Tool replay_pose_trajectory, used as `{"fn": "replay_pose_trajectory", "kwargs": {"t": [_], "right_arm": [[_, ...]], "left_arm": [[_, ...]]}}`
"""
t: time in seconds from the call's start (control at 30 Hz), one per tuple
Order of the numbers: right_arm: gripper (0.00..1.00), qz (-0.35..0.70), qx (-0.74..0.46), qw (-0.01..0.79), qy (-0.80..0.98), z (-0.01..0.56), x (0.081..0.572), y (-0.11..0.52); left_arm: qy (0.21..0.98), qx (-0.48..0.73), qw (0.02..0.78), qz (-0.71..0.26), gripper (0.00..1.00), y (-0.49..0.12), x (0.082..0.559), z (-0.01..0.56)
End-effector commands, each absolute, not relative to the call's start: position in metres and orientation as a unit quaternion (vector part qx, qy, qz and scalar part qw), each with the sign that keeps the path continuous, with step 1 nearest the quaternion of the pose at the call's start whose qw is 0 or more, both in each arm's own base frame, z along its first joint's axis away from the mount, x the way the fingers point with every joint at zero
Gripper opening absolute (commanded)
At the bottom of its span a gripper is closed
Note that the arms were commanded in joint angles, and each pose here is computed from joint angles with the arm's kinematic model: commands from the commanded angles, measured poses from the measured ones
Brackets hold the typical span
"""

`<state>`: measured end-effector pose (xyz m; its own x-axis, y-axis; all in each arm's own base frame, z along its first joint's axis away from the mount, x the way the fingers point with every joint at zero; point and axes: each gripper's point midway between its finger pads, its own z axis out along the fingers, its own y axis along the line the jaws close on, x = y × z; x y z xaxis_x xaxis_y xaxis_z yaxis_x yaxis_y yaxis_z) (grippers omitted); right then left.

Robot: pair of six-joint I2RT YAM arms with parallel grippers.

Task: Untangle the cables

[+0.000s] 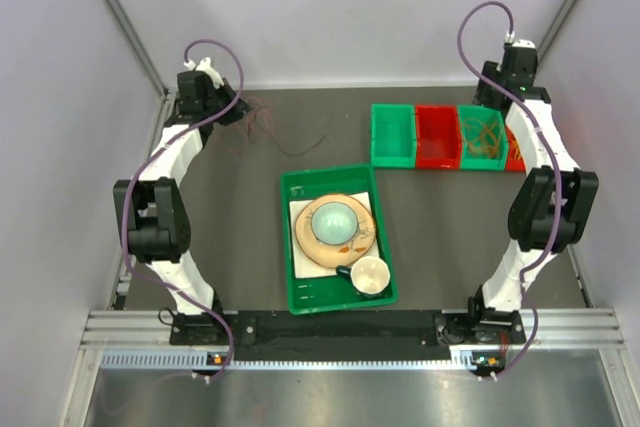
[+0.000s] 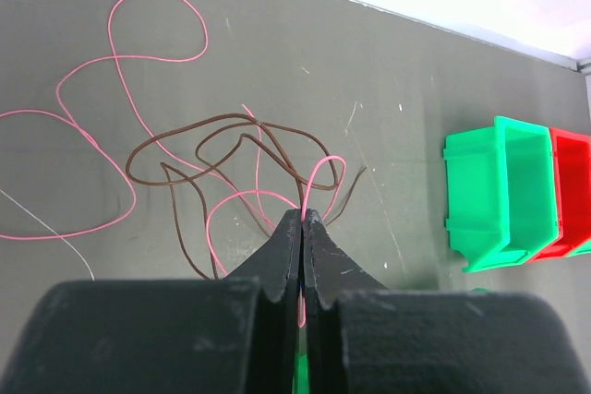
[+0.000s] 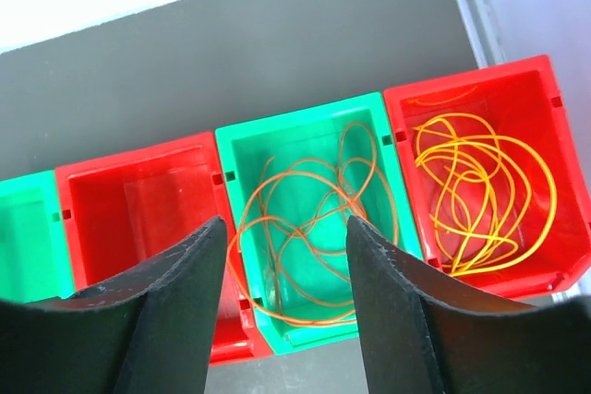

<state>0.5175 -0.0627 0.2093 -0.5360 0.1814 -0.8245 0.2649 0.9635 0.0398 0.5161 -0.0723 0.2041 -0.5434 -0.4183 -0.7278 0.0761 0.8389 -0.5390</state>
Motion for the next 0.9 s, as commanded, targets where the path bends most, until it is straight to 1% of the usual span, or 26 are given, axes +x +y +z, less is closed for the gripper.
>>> {"fn": "replay_pose_trajectory", "kwargs": {"t": [0.0, 0.07, 0.17, 0.2, 0.23, 0.3, 0.37, 0.4, 0.43, 0.47, 0.53, 0.57, 0.63, 0.67, 0.7, 0.8, 0.87], "right_arm": [[0.54, -0.022, 0.121, 0.499, 0.858, 0.243, 0.516, -0.052], [0.54, -0.001, 0.110, 0.503, 0.857, 0.245, 0.514, -0.037], [0.54, 0.035, 0.067, 0.514, 0.854, 0.254, 0.510, 0.003], [0.54, 0.054, 0.031, 0.516, 0.854, 0.256, 0.507, 0.042], [0.54, 0.059, 0.020, 0.519, 0.852, 0.259, 0.504, 0.053], [0.54, 0.115, -0.010, 0.523, 0.844, 0.260, 0.500, 0.091], [0.55, 0.192, -0.045, 0.526, 0.827, 0.262, 0.490, 0.143], [0.58, 0.210, -0.057, 0.525, 0.823, 0.262, 0.487, 0.158], [0.60, 0.233, -0.083, 0.517, 0.819, 0.261, 0.478, 0.188], [0.62, 0.246, -0.097, 0.507, 0.820, 0.253, 0.476, 0.204], [0.71, 0.265, -0.123, 0.508, 0.810, 0.254, 0.472, 0.233], [0.79, 0.285, -0.139, 0.497, 0.808, 0.247, 0.467, 0.256], [0.89, 0.321, -0.149, 0.497, 0.792, 0.252, 0.463, 0.280], [0.96, 0.332, -0.150, 0.494, 0.789, 0.248, 0.462, 0.292], [0.99, 0.345, -0.148, 0.506, 0.776, 0.253, 0.467, 0.299], [0.99, 0.387, -0.131, 0.494, 0.768, 0.252, 0.469, 0.319], [0.99, 0.407, -0.119, 0.496, 0.758, 0.258, 0.473, 0.327]], "left_arm": [[0.806, -0.079, 0.514, -0.283, 0.00, -0.080, 0.516, 0.256], [0.804, -0.076, 0.516, -0.284, 0.00, -0.080, 0.515, 0.260], [0.802, -0.074, 0.520, -0.283, 0.00, -0.080, 0.515, 0.264], [0.802, -0.074, 0.522, -0.282, 0.00, -0.081, 0.515, 0.265], [0.801, -0.074, 0.524, -0.280, 0.00, -0.079, 0.515, 0.267], [0.798, -0.074, 0.526, -0.283, 0.00, -0.080, 0.514, 0.272], [0.793, -0.073, 0.533, -0.285, 0.00, -0.080, 0.514, 0.279], [0.791, -0.078, 0.534, -0.289, 0.00, -0.080, 0.515, 0.283], [0.789, -0.076, 0.534, -0.295, 0.00, -0.083, 0.514, 0.287], [0.781, -0.077, 0.539, -0.306, 0.00, -0.084, 0.516, 0.300], [0.773, -0.067, 0.534, -0.337, 0.00, -0.096, 0.514, 0.313], [0.764, -0.064, 0.537, -0.353, 0.00, -0.101, 0.514, 0.328], [0.749, -0.055, 0.547, -0.370, 0.00, -0.106, 0.512, 0.350], [0.743, -0.058, 0.547, -0.382, 0.00, -0.110, 0.510, 0.359], [0.737, -0.048, 0.547, -0.394, 0.00, -0.122, 0.505, 0.367], [0.721, -0.039, 0.557, -0.410, 0.00, -0.127, 0.499, 0.388], [0.721, -0.042, 0.567, -0.396, 0.00, -0.122, 0.501, 0.387]]}}
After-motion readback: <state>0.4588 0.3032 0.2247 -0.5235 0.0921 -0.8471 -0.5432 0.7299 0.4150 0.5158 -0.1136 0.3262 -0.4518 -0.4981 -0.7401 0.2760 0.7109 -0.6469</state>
